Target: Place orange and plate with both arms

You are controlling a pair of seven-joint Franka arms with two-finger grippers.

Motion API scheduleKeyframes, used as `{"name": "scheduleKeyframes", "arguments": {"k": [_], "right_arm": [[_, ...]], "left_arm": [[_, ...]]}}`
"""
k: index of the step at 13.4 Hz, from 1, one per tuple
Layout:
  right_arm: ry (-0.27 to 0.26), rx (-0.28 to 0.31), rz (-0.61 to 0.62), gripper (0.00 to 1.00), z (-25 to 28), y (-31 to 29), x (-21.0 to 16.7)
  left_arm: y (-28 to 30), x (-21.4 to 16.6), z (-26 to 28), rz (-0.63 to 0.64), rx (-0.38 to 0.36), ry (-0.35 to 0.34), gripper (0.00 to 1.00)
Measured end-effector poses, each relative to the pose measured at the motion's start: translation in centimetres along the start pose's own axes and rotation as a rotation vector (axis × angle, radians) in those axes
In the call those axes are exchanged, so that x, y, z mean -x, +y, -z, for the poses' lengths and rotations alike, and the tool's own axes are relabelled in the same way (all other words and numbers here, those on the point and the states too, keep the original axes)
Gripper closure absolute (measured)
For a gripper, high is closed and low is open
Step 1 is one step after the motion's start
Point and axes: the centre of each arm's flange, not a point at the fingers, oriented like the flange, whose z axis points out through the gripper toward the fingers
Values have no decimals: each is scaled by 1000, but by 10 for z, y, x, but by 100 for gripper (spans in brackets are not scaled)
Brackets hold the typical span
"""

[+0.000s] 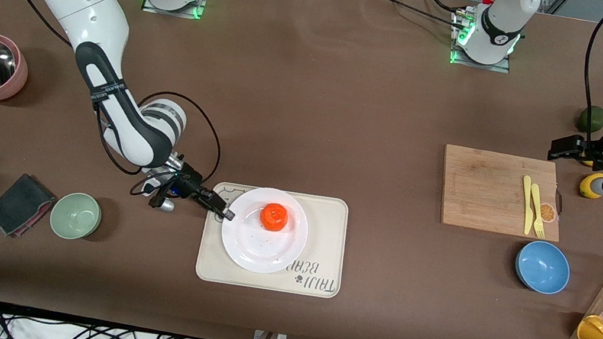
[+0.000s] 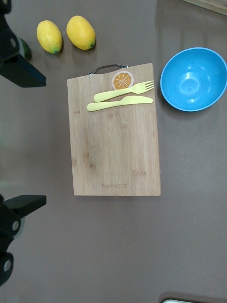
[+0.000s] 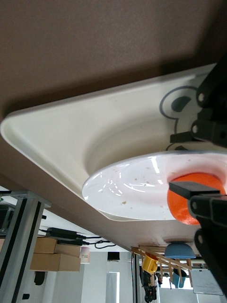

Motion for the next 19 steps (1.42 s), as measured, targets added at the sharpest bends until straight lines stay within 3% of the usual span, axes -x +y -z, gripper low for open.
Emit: {"name": "scheduleKeyframes", "arguments": {"k": [3, 6, 9, 13, 14, 16, 19], "right_arm": [[37, -12, 67, 35, 21, -30, -22], [56, -22, 157, 1, 52, -63, -41], [-45, -11, 255, 0, 101, -42, -65], [-255, 15, 329, 0, 198, -26, -88], [-307, 44, 320, 0, 228, -38, -93], [-377, 173, 293, 0, 286, -78, -94], [-354, 452, 261, 0, 361, -156, -81]], "left_arm": [[0, 0, 0, -1, 0, -4, 0], [1, 1, -1, -2, 1, -9, 0], [1, 1, -1, -2, 1, -13, 0], [1, 1, -1, -2, 1, -13, 0], [1, 1, -1, -2, 1, -14, 0], [1, 1, -1, -2, 1, -13, 0], [2, 1, -1, -3, 1, -14, 0]]}}
